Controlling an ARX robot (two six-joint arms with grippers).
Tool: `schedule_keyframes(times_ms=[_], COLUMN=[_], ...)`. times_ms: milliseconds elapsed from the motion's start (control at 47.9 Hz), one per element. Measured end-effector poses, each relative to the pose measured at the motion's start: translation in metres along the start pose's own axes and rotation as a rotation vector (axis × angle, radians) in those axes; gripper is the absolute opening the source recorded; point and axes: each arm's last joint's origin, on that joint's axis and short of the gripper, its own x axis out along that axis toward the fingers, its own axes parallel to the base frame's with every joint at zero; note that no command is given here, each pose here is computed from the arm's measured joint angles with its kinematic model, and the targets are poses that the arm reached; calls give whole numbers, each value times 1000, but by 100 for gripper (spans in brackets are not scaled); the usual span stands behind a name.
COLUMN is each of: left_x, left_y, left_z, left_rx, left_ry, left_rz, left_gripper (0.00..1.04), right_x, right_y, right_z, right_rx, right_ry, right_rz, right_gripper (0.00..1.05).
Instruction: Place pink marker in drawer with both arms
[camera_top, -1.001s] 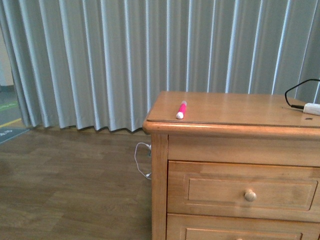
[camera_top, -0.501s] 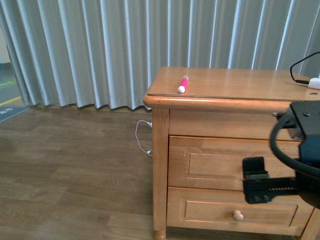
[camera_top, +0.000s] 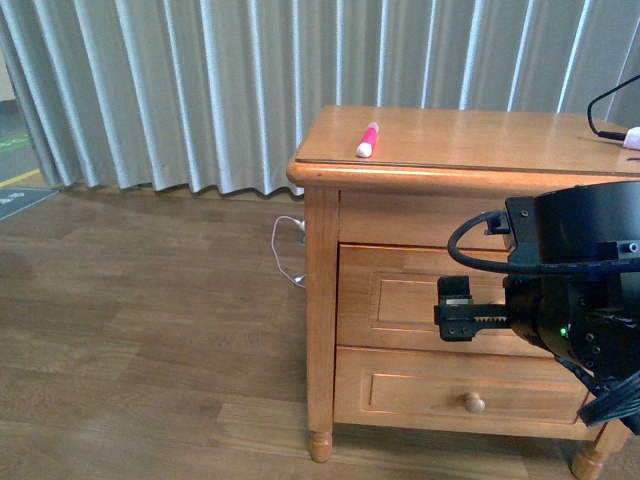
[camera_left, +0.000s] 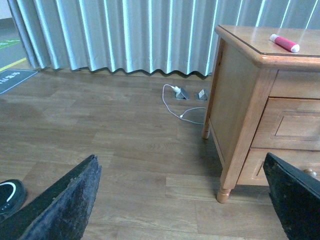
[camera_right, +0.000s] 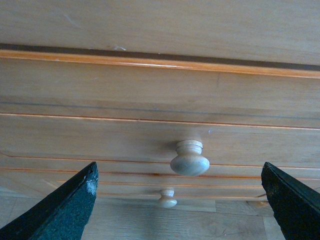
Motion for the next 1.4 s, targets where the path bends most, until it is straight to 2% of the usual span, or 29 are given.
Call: schedule_keyframes(times_ms=[626, 834, 918, 1064, 1126, 1397], left_x=[0, 0, 0, 0, 0, 0], left_y=[0, 0, 0, 0, 0, 0], left_z=[0, 0, 0, 0, 0, 0], left_rx=[0, 0, 0, 0, 0, 0], left_ry=[0, 0, 0, 0, 0, 0], left_rz=[0, 0, 0, 0, 0, 0], left_gripper=[98, 98, 98, 98, 98, 98], right_x=[34, 36, 37, 38, 38, 35], right_y=[-9, -9, -9, -9, -8, -9], right_z=[-5, -6, -6, -6, -6, -10], right_rx=[-12, -18, -23, -24, -24, -10], right_ry=[35, 49, 57, 63, 66, 64], right_rz=[-23, -19, -19, -17, -21, -15], right_gripper=[95, 67, 49, 29, 25, 25])
